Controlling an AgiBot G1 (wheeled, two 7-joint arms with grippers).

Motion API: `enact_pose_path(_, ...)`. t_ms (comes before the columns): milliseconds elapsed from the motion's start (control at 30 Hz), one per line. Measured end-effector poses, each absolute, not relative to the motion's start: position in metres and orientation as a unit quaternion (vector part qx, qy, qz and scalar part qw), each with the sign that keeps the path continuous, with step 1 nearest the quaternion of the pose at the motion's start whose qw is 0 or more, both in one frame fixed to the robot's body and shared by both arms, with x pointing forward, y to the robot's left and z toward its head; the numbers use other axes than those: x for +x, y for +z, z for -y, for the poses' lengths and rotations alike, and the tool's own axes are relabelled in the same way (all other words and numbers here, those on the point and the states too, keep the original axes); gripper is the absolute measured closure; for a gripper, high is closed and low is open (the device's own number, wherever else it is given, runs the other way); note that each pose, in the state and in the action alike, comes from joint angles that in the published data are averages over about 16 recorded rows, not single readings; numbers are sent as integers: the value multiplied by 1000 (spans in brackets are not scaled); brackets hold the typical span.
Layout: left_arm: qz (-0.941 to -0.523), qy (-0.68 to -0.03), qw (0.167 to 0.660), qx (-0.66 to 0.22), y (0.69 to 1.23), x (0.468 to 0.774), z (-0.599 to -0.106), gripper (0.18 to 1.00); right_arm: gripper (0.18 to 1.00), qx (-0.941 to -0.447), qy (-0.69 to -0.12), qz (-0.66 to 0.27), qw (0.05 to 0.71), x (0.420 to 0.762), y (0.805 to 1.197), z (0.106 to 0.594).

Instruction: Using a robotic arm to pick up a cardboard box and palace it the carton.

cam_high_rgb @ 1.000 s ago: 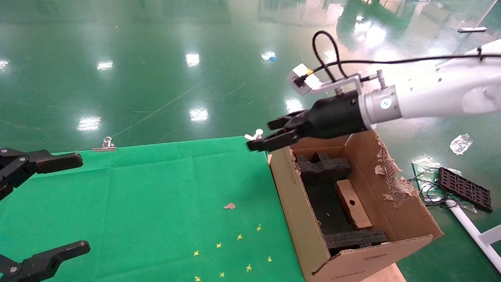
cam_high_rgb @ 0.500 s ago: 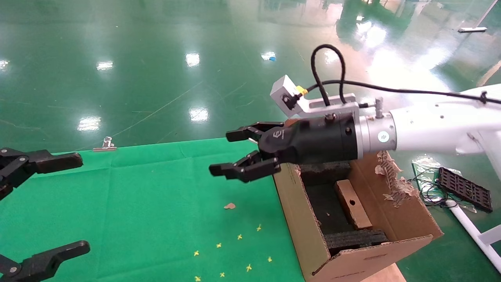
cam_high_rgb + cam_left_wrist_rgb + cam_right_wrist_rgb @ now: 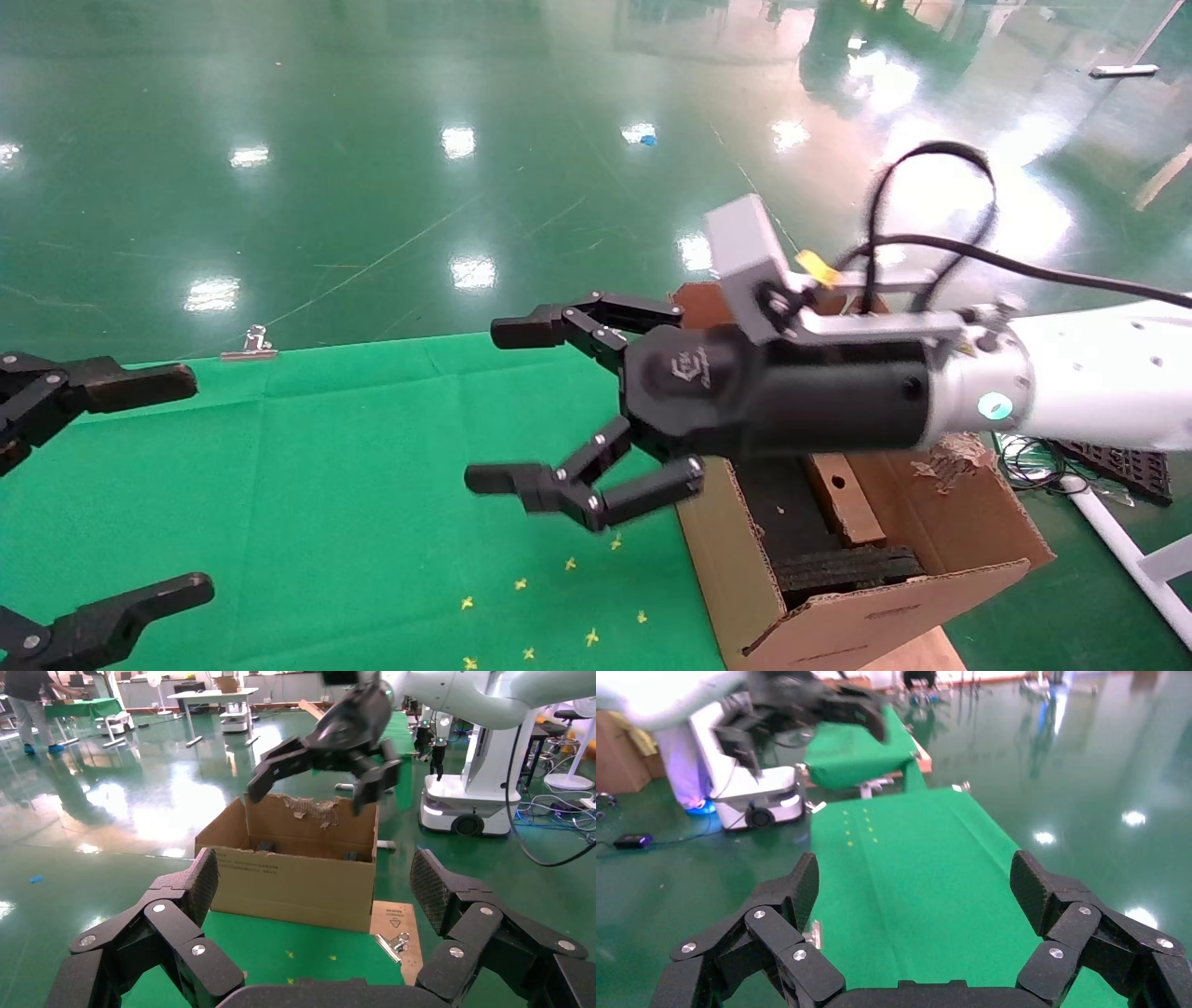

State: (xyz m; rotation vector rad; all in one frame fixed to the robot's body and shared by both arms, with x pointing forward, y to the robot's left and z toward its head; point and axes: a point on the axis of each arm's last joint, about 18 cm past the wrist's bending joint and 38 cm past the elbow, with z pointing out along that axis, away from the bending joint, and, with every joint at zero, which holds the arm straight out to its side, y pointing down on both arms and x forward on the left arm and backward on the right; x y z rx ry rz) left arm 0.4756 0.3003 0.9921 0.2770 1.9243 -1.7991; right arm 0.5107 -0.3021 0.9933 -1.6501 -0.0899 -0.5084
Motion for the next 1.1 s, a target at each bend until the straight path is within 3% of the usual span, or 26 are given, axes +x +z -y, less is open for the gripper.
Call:
enact_pose_path(400, -704, -659, 244, 101, 992, 476, -300, 184, 178, -701, -245, 109, 660, 470, 992, 302)
enact_pose_path(1100, -704, -659, 244, 101, 992, 476, -300, 184, 178, -704, -244, 104, 659, 473, 992, 302)
